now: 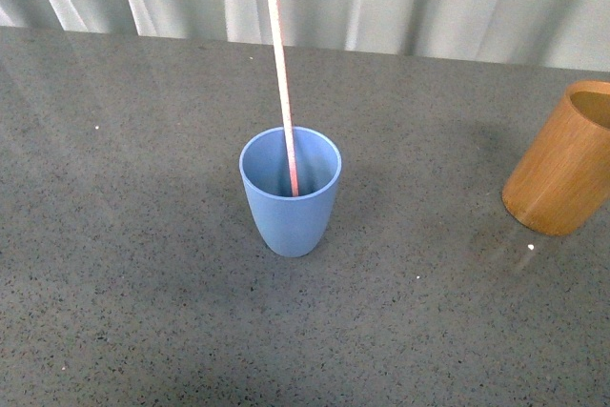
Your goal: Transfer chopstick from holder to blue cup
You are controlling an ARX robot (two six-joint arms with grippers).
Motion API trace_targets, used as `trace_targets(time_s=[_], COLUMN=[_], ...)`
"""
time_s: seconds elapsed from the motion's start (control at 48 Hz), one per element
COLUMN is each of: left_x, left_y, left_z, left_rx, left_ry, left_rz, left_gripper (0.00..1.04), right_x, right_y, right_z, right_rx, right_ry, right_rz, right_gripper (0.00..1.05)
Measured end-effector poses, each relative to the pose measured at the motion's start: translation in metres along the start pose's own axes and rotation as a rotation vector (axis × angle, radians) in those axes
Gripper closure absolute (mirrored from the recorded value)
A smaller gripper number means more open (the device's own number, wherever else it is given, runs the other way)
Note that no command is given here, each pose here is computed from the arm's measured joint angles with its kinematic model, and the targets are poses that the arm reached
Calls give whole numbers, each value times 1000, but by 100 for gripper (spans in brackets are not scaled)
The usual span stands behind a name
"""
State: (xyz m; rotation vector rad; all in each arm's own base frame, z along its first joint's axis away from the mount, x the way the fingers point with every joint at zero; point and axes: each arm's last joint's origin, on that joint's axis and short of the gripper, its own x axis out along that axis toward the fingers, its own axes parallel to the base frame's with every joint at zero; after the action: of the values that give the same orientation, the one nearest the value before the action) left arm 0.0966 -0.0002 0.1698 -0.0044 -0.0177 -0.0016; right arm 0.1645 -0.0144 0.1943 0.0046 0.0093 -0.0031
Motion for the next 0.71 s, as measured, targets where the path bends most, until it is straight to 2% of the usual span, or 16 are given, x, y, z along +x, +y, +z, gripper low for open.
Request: trace_targets(time_s=[0.104,0.146,0.708], left_x=[0,0,0], left_y=[0,0,0], left_z=[0,0,0], left_rx=[0,0,0], left_ry=[0,0,0], left_rz=[0,-1,0], left_gripper=[7,7,7], right_x=[-10,-13,-39], right_y=[7,11,14], right_z=[-6,-9,-23], right_rx=[0,-5,-4], right_ry=[0,1,-24], right_rz=[-26,-17,1], right_gripper=[98,104,104])
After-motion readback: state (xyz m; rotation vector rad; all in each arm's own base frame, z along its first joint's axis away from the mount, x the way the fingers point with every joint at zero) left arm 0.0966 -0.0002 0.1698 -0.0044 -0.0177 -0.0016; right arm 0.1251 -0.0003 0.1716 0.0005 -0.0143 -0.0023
